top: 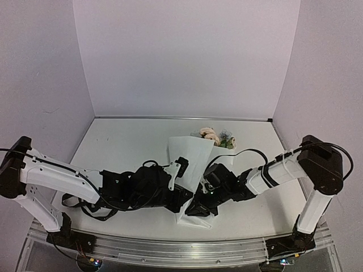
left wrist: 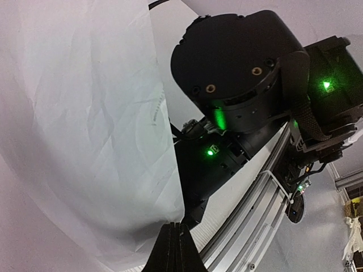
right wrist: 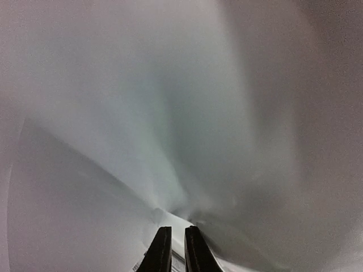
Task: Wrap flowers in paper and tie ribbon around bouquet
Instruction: Fold the 2/3-folded wrapping paper at the center of the board.
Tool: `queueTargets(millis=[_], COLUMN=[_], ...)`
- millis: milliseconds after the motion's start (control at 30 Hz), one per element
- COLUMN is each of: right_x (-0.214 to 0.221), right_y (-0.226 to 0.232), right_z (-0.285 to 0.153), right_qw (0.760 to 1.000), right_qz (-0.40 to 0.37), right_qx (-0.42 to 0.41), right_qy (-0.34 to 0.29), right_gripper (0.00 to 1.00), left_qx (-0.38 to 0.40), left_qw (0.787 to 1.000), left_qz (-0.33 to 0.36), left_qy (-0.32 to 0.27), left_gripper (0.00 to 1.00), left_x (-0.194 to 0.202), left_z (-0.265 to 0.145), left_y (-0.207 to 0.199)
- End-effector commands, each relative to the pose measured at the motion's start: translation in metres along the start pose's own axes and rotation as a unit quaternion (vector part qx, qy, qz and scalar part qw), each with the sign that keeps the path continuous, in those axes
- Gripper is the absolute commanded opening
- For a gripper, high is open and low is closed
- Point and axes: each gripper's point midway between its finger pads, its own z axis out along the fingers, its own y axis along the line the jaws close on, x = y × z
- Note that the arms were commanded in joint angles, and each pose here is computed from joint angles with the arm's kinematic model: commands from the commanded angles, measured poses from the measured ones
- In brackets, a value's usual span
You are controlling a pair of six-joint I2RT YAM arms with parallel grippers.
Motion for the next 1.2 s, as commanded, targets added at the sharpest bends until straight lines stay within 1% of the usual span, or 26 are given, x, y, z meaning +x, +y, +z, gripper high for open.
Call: queueTargets(millis=[0, 133, 233, 333, 467, 567, 633, 733, 767, 833, 867, 967, 1067, 1167], right_x=[0.008, 0.013, 0.016, 0.020, 0.028, 0.036, 0.042, 0.046, 0.043, 0.037, 0.035, 0.022, 0.004, -0.015], right_y=[0.014, 0.010, -0.004, -0.015, -0.030, -0.047, -0.065, -0.083, -0.085, -0.081, -0.081, -0.071, -0.061, -0.048], right_z=[-0.020, -0.029, -0.036, -0.045, -0.060, -0.075, -0.089, -0.114, -0.122, -0.141, -0.149, -0.169, -0.176, -0.173], right_qw=[0.999, 0.999, 0.999, 0.998, 0.997, 0.995, 0.991, 0.985, 0.982, 0.979, 0.978, 0.976, 0.978, 0.980], right_qz=[-0.032, -0.041, -0.044, -0.049, -0.062, -0.073, -0.083, -0.104, -0.107, -0.111, -0.111, -0.098, -0.062, -0.033], right_qx=[-0.014, -0.011, 0.001, 0.009, 0.029, 0.053, 0.084, 0.114, 0.117, 0.110, 0.114, 0.109, 0.094, 0.076], right_qy=[-0.008, -0.012, -0.021, -0.031, -0.040, -0.048, -0.057, -0.083, -0.099, -0.129, -0.138, -0.162, -0.174, -0.183], right_gripper=[0.10, 0.10, 0.10, 0.11, 0.11, 0.11, 0.12, 0.15, 0.20, 0.34, 0.38, 0.56, 0.67, 0.71], left_qx=[0.052, 0.075, 0.091, 0.120, 0.136, 0.147, 0.151, 0.155, 0.156, 0.156, 0.157, 0.156, 0.157, 0.160], left_qw=[0.998, 0.997, 0.995, 0.992, 0.989, 0.987, 0.985, 0.983, 0.983, 0.982, 0.982, 0.981, 0.980, 0.979], left_qz=[0.011, 0.025, 0.028, 0.035, 0.038, 0.039, 0.042, 0.045, 0.044, 0.041, 0.040, 0.037, 0.033, 0.031], left_qy=[-0.030, -0.021, -0.018, 0.006, 0.036, 0.055, 0.067, 0.082, 0.086, 0.097, 0.101, 0.111, 0.116, 0.120], left_gripper=[0.00, 0.00, 0.00, 0.00, 0.00, 0.00, 0.00, 0.00, 0.00, 0.00, 0.00, 0.00, 0.00, 0.00], left_x=[-0.030, -0.033, -0.035, -0.028, -0.016, -0.010, -0.007, -0.002, 0.000, 0.005, 0.006, 0.012, 0.013, 0.015], left_z=[0.001, 0.007, 0.012, 0.020, 0.035, 0.046, 0.054, 0.063, 0.066, 0.072, 0.075, 0.081, 0.085, 0.089], left_y=[-0.020, -0.024, -0.027, -0.034, -0.038, -0.040, -0.042, -0.042, -0.042, -0.040, -0.038, -0.035, -0.032, -0.031])
